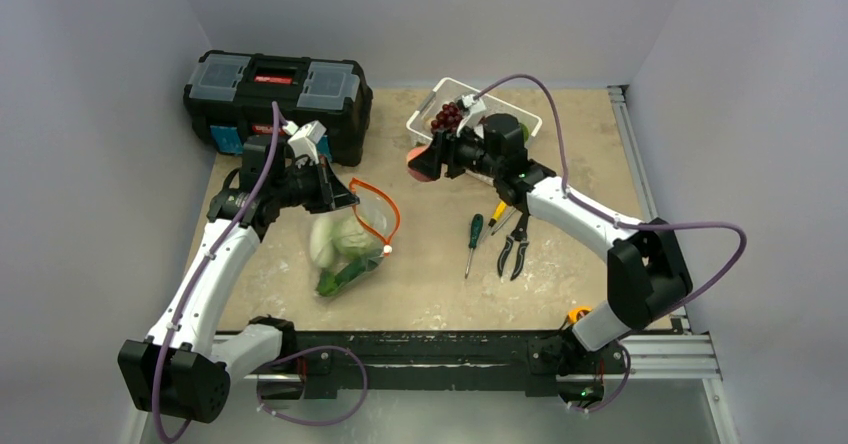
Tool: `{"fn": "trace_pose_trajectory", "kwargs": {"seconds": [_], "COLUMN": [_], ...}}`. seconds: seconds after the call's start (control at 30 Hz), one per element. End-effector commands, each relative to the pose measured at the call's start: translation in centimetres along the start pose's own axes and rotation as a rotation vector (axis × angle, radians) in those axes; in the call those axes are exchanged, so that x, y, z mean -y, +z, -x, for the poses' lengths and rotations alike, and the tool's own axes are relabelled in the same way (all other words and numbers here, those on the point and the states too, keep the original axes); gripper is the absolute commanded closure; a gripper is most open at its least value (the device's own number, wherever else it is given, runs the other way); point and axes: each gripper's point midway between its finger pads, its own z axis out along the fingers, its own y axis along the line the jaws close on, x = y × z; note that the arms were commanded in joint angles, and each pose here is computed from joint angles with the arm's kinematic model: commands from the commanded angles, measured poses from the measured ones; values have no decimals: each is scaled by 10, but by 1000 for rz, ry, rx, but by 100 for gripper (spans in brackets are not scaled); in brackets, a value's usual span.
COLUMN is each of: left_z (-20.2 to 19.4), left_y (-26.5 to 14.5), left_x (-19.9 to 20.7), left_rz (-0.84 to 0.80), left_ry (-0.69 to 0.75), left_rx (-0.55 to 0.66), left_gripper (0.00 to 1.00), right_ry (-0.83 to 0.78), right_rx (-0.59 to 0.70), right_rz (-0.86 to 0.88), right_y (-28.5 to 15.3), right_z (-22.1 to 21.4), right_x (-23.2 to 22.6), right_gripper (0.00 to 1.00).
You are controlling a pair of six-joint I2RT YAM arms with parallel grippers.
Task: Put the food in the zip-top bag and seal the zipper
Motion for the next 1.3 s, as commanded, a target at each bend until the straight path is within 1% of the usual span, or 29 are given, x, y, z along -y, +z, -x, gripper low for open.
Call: {"fn": "trace_pose_trajectory", "kwargs": {"seconds": [0.0, 0.13, 0.27, 0.43, 0.5, 0.73, 0.93, 1.03, 1.13, 1.27], "left_z": [12, 13, 14, 13, 13, 13, 12, 12, 12, 12], "left_y": [-5, -7, -9, -9, -9, -9, -9, -10, -10, -10], "left_x": [14, 16, 18, 18, 18, 20, 23, 25, 27, 27], "left_rz": [-43, -48, -52, -53, -56, -69, -80, -85, -88, -89], "left_ry": [41, 49, 60, 60, 60, 59, 64, 70, 74, 73], "left_rx": [39, 47, 56, 56, 56, 54, 51, 51, 53, 54], "left_gripper": [100, 100, 100, 100, 100, 100, 100, 100, 100, 100], "right_ry": [-62, -84, -54, -20, -19, 13, 65, 79, 90, 97], "right_rx": [52, 34, -61, -121, -146, -187, -197, -197, -196, -194], "right_rz": [365, 438, 489, 533, 546, 579, 614, 609, 615, 621], "right_y": [-18, -17, 0, 14, 19, 36, 55, 63, 67, 64], "right_z": [9, -2, -30, -59, -69, -89, -92, -92, -92, -94], "right_x": [-80, -108, -122, -137, -142, -155, -164, -163, -165, -165], "right_gripper": [100, 100, 100, 97, 95, 76, 67, 60, 49, 28]}}
